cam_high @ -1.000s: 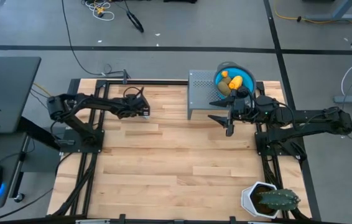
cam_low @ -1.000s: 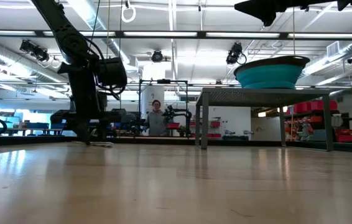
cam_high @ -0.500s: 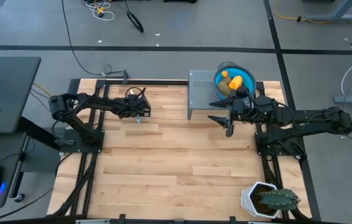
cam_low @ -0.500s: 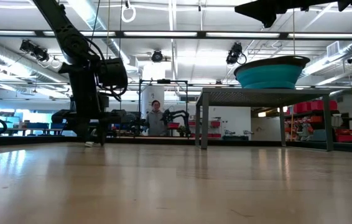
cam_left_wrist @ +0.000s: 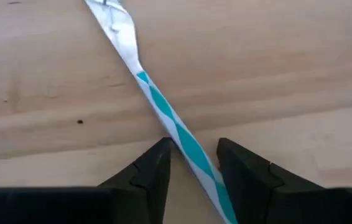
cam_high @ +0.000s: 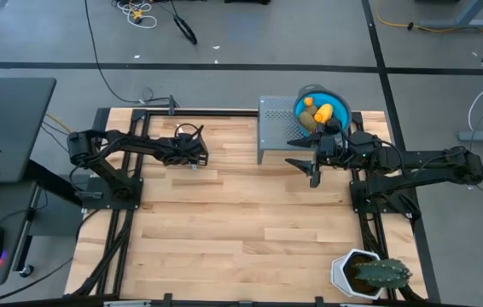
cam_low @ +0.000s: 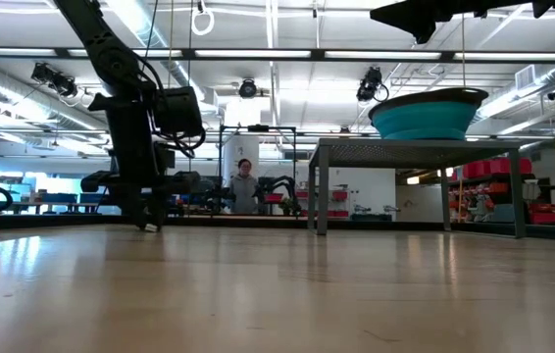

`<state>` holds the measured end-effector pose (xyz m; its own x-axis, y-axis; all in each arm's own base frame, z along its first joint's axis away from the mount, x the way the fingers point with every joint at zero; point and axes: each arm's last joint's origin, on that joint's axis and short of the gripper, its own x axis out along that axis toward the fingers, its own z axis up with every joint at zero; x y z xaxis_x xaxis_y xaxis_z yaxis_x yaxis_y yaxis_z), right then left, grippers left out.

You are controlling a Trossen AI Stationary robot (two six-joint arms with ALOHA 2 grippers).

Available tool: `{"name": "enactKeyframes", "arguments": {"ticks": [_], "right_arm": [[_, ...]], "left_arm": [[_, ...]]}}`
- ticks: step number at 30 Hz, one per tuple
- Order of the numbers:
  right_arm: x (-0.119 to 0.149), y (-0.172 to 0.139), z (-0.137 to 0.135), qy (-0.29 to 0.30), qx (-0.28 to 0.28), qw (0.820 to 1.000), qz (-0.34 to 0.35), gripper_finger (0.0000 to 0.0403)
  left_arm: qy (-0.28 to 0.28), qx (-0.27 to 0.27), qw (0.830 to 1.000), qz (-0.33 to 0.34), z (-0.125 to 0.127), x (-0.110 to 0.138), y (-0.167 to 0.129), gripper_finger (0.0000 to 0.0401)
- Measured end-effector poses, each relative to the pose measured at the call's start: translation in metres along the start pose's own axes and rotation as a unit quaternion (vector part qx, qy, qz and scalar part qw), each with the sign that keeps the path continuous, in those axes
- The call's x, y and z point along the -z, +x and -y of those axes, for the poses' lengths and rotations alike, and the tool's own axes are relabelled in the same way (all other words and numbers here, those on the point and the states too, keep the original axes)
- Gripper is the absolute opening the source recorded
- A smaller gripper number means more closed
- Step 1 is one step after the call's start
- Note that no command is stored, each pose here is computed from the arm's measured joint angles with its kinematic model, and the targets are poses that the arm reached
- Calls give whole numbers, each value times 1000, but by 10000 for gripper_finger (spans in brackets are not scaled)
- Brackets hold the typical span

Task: Pick & Place Fruit
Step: Put the blue knife on the shelf to the left of the blue strainer bowl

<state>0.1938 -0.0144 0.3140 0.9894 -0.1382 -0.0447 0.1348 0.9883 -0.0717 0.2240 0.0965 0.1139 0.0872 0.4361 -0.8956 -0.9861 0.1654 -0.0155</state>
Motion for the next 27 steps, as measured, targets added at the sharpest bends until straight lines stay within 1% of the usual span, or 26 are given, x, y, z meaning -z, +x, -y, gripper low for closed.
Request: {"name": "enactKeyframes", "arguments": {"ticks": [7,11,13,15,17,22,27], "right_arm": [[0,0,0,0,0,1000,0,259],[0,0,0,0,0,1000,0,259],[0,0,0,0,0,1000,0,259],[0,0,0,0,0,1000,0,259],[0,0,0,0,0,1000,0,259],[0,0,0,1,0,1000,0,259],[0,0,0,6,0,1000,0,259]], "left_arm": [[26,11,1000,-1,7,9,-5,111],[41,32,999,-6,19,11,-14,93],[50,57,997,-22,28,13,-20,84],[58,94,993,-38,40,15,-28,75],[66,115,990,-37,49,17,-36,66],[81,144,986,-12,67,19,-54,44],[96,151,984,6,72,18,-60,27]]}}
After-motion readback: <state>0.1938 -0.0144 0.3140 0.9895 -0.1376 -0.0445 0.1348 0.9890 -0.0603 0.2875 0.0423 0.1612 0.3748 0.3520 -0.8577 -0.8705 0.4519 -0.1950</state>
